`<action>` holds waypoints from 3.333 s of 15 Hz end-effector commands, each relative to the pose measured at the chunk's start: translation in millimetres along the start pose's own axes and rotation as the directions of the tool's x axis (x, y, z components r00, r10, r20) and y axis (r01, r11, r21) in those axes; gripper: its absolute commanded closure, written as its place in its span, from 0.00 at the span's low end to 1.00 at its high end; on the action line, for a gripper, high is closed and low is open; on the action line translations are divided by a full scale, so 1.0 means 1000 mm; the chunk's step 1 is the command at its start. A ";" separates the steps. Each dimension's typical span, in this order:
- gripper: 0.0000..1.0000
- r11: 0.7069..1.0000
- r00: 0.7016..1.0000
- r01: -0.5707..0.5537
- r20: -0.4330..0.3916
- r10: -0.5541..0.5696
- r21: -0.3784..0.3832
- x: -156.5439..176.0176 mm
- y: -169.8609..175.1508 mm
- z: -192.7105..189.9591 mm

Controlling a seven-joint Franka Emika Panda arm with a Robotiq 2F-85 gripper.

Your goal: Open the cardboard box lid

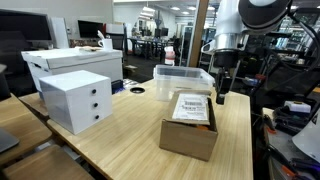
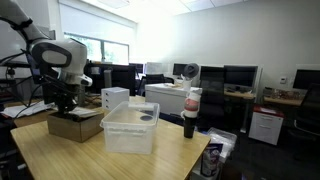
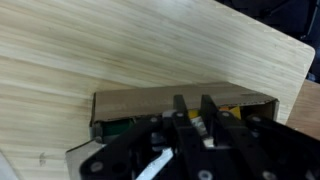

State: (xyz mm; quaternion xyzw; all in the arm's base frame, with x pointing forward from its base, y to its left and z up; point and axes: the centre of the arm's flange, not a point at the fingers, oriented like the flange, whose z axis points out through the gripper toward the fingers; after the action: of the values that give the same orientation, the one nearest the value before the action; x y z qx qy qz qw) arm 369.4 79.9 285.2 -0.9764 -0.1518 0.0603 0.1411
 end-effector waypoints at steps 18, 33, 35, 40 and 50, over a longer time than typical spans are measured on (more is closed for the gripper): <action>0.97 0.987 0.979 -0.030 -0.193 0.060 0.158 -0.010 -0.002 0.028; 0.97 0.983 0.974 -0.049 -0.208 0.086 0.179 -0.012 -0.005 0.043; 0.97 0.983 0.975 -0.049 -0.203 0.085 0.175 -0.014 -0.008 0.043; 0.98 0.979 0.964 -0.020 -0.254 0.073 0.205 -0.008 -0.013 0.051; 0.97 0.984 0.888 0.109 -0.458 -0.034 0.138 0.013 -0.033 -0.001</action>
State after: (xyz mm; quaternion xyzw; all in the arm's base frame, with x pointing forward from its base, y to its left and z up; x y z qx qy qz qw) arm 368.9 108.5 272.1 -0.9468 -0.1208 -0.1237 0.2715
